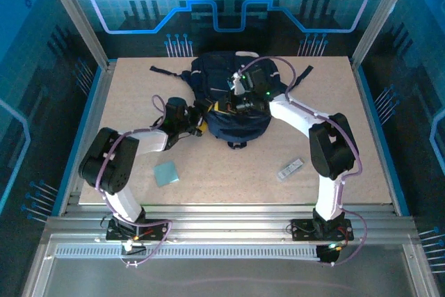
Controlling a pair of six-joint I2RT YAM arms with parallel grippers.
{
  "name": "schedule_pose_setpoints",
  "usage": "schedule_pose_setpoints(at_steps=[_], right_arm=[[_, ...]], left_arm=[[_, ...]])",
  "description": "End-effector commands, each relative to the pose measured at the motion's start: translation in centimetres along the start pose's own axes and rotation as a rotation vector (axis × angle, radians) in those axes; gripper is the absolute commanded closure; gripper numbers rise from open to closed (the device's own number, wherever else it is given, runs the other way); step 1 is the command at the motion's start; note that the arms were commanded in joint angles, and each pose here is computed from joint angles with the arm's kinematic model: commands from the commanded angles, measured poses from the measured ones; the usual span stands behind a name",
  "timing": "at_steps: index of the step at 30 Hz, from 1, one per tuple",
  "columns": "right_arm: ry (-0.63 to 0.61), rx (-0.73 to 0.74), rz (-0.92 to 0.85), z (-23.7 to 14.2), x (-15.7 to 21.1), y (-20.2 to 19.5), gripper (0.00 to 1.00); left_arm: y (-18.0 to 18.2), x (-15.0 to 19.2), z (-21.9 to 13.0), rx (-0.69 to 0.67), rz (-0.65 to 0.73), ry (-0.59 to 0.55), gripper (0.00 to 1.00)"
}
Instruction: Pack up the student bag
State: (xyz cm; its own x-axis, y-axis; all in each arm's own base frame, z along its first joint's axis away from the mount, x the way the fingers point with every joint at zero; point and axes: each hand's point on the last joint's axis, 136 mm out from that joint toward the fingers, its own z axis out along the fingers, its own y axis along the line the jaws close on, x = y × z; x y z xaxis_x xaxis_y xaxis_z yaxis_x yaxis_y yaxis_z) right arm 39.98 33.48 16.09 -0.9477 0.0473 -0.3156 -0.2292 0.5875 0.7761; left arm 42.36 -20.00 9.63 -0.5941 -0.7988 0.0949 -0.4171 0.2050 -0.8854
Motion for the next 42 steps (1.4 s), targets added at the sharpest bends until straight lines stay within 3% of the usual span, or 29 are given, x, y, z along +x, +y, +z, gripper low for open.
schedule_pose_setpoints(at_steps=[1,7,8,19,24,33,36,40,41,42], right_arm=[[-0.062,-0.138,-0.082,-2.2,-1.3,5.2,1.0],[0.002,0.018,-0.098,-3.0,1.1,1.9,1.0],[0.018,0.069,-0.102,-3.2,1.7,0.8,1.0],[0.187,0.58,-0.206,-8.9,5.7,-11.5,1.0],[0.213,0.875,-0.321,-13.2,4.2,-16.6,1.0],[0.287,1.172,-0.413,-18.4,-0.9,-21.9,1.0],[0.278,1.082,-0.422,-16.9,-1.6,-20.1,1.0],[0.27,0.6,-0.413,-9.6,0.6,-11.9,1.0],[0.269,0.509,-0.408,-8.2,1.1,-10.1,1.0],[0.266,0.408,-0.405,-6.7,1.6,-7.9,1.0]], left_arm=[[-3.3,-0.4,1.5,0.16,-0.02,-0.016,0.28],[-4.8,-1.2,2.4,0.228,0.007,-0.02,0.94],[-4.9,-1.4,2.2,0.23,0.01,-0.022,1.0],[-5.5,-2.6,-0.1,0.225,0.052,-0.015,1.0],[-6.4,-2.5,-0.8,0.228,0.065,0.037,1.0],[-5.0,-5.0,-2.5,0.141,0.098,0.024,1.0],[-5.2,-5.8,-2.3,0.094,0.15,0.005,1.0],[-5.9,-7.4,-1.4,0.052,0.192,-0.016,1.0],[-6.2,-7.7,-1.4,0.051,0.184,-0.021,0.89],[-6.4,-8.0,-1.5,0.048,0.179,-0.03,0.69]])
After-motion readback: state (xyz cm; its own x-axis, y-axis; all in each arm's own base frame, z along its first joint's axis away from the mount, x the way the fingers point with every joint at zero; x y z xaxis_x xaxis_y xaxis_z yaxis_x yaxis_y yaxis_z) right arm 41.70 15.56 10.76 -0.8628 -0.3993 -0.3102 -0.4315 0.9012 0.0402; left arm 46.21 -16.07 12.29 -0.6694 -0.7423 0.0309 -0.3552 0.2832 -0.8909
